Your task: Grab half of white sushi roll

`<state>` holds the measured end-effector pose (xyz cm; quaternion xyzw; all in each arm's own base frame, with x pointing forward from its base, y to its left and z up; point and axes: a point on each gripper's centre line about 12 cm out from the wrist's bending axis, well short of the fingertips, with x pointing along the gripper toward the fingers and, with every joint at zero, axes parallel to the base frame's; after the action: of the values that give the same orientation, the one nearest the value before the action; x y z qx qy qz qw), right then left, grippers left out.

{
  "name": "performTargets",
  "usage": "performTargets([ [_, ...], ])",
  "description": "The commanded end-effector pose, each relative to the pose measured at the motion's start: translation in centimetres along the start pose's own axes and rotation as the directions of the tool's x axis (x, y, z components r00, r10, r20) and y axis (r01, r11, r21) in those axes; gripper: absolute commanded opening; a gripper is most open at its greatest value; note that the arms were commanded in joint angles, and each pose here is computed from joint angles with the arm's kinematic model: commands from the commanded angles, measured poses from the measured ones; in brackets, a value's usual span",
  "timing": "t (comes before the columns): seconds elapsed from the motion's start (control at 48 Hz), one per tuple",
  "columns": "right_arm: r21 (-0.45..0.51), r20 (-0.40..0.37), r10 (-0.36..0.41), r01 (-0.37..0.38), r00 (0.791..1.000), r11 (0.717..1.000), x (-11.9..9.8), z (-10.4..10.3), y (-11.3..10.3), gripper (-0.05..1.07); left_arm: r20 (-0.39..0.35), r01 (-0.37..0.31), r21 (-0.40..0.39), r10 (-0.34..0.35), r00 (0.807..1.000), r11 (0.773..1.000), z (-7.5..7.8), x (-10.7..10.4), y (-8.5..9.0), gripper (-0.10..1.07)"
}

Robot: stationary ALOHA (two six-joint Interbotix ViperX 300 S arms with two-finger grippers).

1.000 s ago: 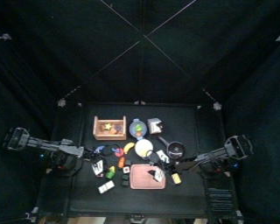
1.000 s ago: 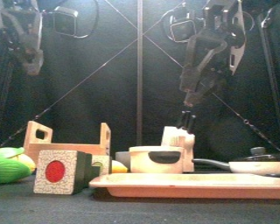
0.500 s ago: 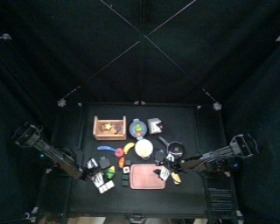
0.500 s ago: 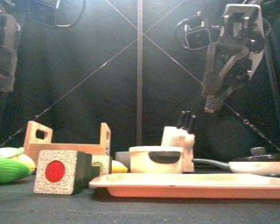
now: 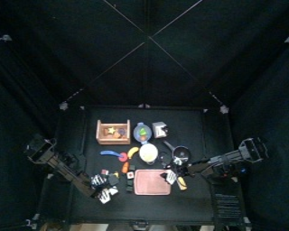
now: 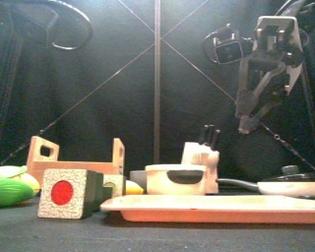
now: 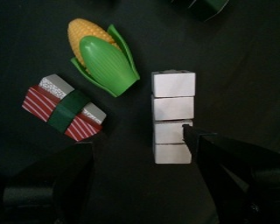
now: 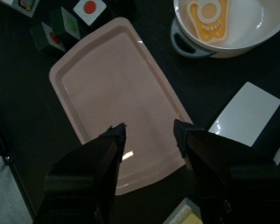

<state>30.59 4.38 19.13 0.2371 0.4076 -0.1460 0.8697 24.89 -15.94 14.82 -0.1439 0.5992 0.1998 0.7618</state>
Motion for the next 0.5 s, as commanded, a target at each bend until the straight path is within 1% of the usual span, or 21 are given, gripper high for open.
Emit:
performTargets([
  [0.0, 0.014, 0.021, 0.023, -0.023, 1.0, 1.0, -0.6, 0.5, 0.2, 0.84, 0.004, 0.021, -0.008, -0.021, 1.0, 1.0, 0.6, -0.3, -1.0, 1.03],
  [0.208, 0.016, 0.011, 0.019, -0.019, 1.0, 1.0, -0.3, 0.2, -0.1, 0.84, -0.029, 0.006, -0.024, -0.007, 1.0, 1.0, 0.2, 0.6, -1.4, 1.03],
  [0.375, 0.016, 0.007, 0.022, -0.022, 1.0, 1.0, 0.1, 0.0, -0.1, 0.84, -0.03, 0.01, -0.028, -0.011, 0.999, 1.0, 0.7, 1.4, -2.1, 1.03],
  [0.479, 0.015, 0.006, 0.022, -0.022, 1.0, 1.0, 0.2, 0.0, -0.1, 0.84, -0.022, 0.023, -0.028, -0.024, 0.999, 0.999, 1.0, 1.0, -2.5, 1.03],
])
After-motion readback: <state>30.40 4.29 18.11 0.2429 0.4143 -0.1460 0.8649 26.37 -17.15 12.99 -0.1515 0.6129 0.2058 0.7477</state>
